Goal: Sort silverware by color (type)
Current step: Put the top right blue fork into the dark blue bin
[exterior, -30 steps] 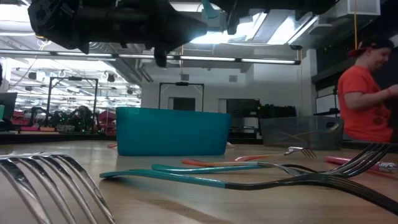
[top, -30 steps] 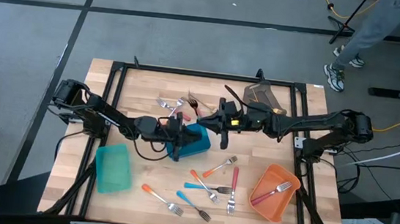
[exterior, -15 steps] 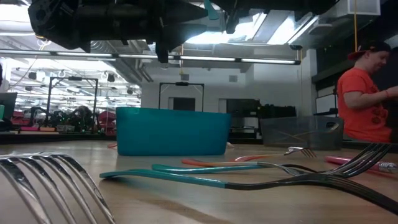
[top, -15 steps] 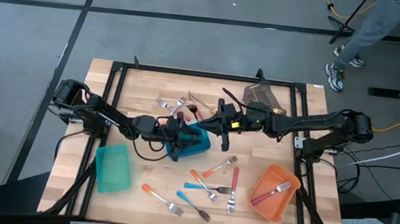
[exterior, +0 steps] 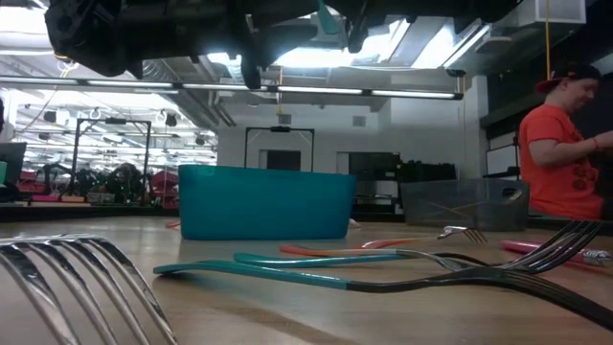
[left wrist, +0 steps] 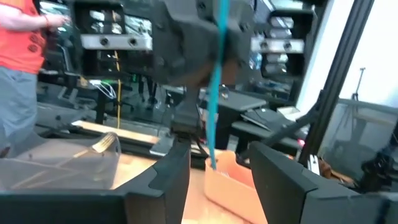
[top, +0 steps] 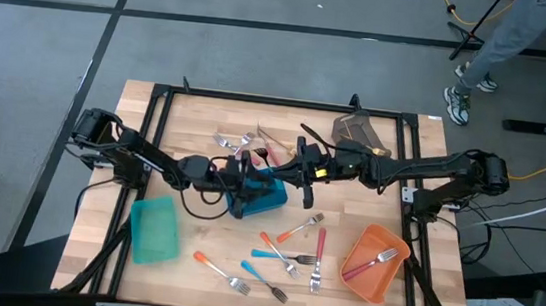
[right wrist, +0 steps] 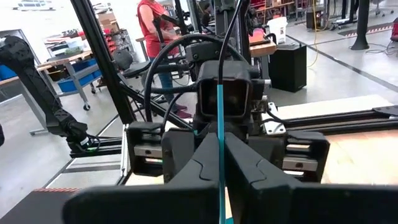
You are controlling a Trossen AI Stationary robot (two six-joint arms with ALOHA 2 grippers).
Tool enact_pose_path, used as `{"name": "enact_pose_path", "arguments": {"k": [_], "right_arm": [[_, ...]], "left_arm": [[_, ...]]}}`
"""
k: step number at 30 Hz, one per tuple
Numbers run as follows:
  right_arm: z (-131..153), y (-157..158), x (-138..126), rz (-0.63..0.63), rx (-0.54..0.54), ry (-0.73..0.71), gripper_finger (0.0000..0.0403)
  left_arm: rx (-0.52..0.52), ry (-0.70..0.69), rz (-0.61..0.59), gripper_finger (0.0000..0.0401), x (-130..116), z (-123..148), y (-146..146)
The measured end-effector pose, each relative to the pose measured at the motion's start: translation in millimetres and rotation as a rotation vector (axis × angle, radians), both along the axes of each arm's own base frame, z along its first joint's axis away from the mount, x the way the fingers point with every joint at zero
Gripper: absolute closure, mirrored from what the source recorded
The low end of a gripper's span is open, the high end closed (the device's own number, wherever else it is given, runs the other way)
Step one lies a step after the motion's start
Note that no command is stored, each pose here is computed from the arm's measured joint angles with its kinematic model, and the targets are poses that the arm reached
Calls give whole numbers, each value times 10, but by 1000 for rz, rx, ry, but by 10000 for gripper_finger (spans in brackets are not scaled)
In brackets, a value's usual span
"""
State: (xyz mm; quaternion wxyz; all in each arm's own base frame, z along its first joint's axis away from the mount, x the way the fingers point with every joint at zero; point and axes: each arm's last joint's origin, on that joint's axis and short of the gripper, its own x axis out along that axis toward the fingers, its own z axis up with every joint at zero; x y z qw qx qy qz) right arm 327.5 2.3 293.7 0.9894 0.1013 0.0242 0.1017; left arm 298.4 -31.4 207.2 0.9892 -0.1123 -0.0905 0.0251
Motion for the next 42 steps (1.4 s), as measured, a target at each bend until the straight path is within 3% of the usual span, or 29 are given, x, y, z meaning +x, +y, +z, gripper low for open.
{"name": "enact_pose_path", "arguments": {"k": [35,42], "right_arm": [[26,-23,14,-81,-29,-43,402],[37,-23,12,-81,-28,-49,402]], "left_arm": [[-14,-143,70,299,35,191,181],[94,-93,84,308,155,277,169]]}}
